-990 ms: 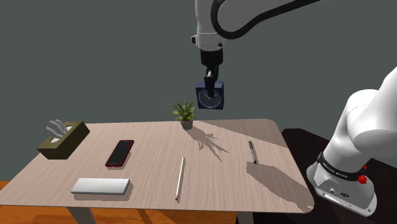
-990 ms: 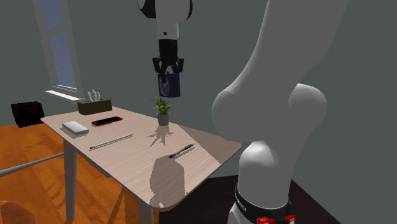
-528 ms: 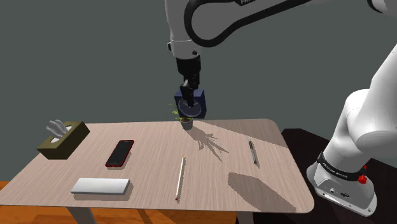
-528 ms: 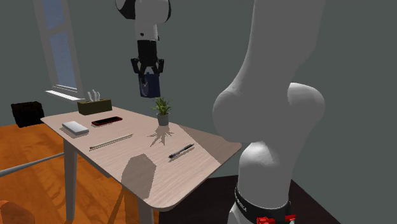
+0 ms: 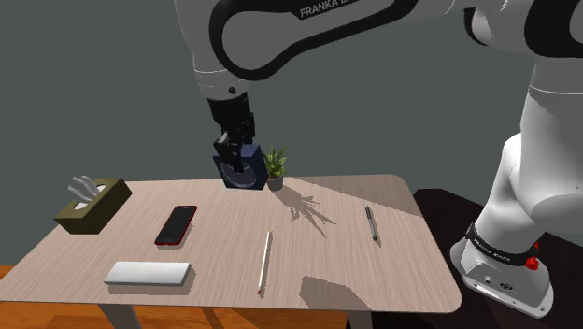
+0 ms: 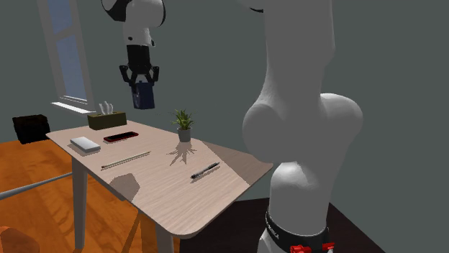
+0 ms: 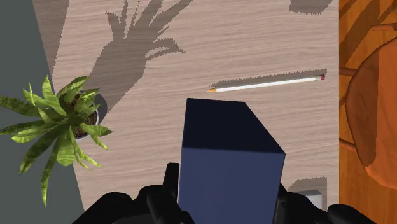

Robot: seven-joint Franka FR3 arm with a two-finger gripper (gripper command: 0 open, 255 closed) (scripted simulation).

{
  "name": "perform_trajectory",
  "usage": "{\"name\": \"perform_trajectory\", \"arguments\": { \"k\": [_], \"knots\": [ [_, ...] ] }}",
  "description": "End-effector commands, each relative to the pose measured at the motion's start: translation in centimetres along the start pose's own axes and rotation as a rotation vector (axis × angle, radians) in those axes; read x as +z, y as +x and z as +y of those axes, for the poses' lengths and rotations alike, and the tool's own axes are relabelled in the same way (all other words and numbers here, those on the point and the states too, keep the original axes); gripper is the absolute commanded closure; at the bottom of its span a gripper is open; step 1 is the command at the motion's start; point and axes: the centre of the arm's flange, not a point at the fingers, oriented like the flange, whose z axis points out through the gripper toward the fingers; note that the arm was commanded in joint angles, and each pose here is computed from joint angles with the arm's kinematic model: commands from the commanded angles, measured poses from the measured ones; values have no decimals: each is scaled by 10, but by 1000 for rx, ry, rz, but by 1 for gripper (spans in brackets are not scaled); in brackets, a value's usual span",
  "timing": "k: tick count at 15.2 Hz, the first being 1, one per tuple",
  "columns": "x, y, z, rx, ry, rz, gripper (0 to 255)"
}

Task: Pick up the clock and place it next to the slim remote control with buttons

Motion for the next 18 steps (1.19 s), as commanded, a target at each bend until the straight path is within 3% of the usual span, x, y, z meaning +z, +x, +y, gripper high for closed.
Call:
{"name": "perform_trajectory", "arguments": {
  "k": [1, 8, 18],
  "knots": [
    [-1, 21, -18, 2, 0, 0, 255],
    [-1, 86, -82, 2, 0, 0, 255],
    [52, 85, -82, 2, 0, 0, 255]
  ]
}}
